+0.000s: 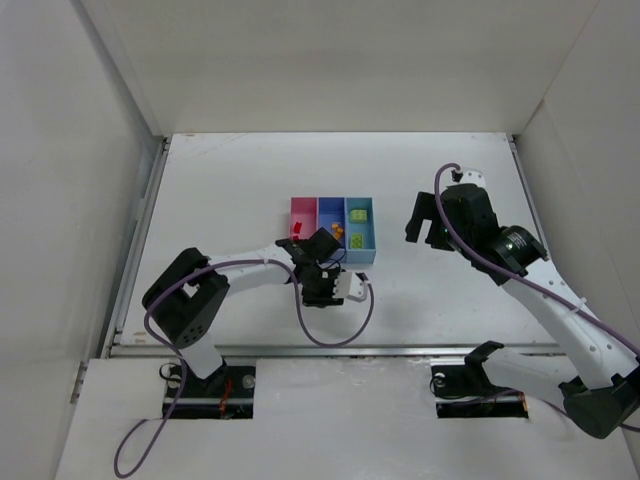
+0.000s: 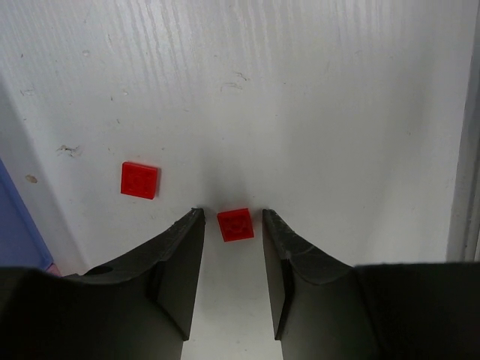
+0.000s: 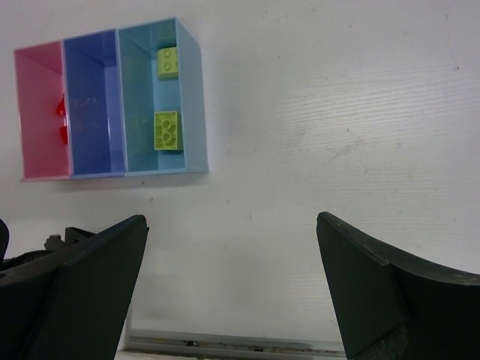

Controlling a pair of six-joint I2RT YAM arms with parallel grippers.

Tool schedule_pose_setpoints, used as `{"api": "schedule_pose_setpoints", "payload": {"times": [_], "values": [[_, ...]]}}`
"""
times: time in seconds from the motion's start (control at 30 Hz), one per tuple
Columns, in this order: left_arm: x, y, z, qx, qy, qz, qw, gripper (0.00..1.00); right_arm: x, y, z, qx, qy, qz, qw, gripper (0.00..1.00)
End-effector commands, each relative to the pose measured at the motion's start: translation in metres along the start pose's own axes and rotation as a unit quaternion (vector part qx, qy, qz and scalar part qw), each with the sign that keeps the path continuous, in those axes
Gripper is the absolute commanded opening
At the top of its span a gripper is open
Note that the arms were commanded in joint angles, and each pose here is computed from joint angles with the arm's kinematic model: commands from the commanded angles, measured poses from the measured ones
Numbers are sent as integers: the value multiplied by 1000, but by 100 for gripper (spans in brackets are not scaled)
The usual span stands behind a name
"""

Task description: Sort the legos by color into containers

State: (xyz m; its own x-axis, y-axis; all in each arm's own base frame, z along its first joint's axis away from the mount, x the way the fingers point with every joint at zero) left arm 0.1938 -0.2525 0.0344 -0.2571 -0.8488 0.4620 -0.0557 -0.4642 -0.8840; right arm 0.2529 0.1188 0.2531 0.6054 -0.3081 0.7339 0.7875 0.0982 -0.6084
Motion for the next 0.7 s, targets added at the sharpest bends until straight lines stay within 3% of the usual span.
{"api": "schedule_pose_setpoints", "payload": {"times": [0.0, 0.67], "values": [[-18, 9, -11, -11, -24, 36, 999, 33, 12, -5, 1, 5, 4, -29, 1000, 100], [-44, 10, -19, -1, -29, 85, 996, 33, 16, -9, 2, 7, 1, -32, 999, 100]]}}
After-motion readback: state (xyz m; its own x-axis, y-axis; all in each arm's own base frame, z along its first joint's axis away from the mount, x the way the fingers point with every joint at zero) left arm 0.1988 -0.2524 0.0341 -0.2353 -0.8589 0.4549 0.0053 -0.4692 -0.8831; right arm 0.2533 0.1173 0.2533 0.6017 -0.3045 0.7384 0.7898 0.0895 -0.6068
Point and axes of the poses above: each gripper's point midway between its finger pads, its own y axis out along the fingers, its own z axis along the line the jaws close on, x = y × z, the point moved 2 cm from there along -y, back along the fingers, and after that the axes turned 5 degrees about y, right-handed, at the moved point
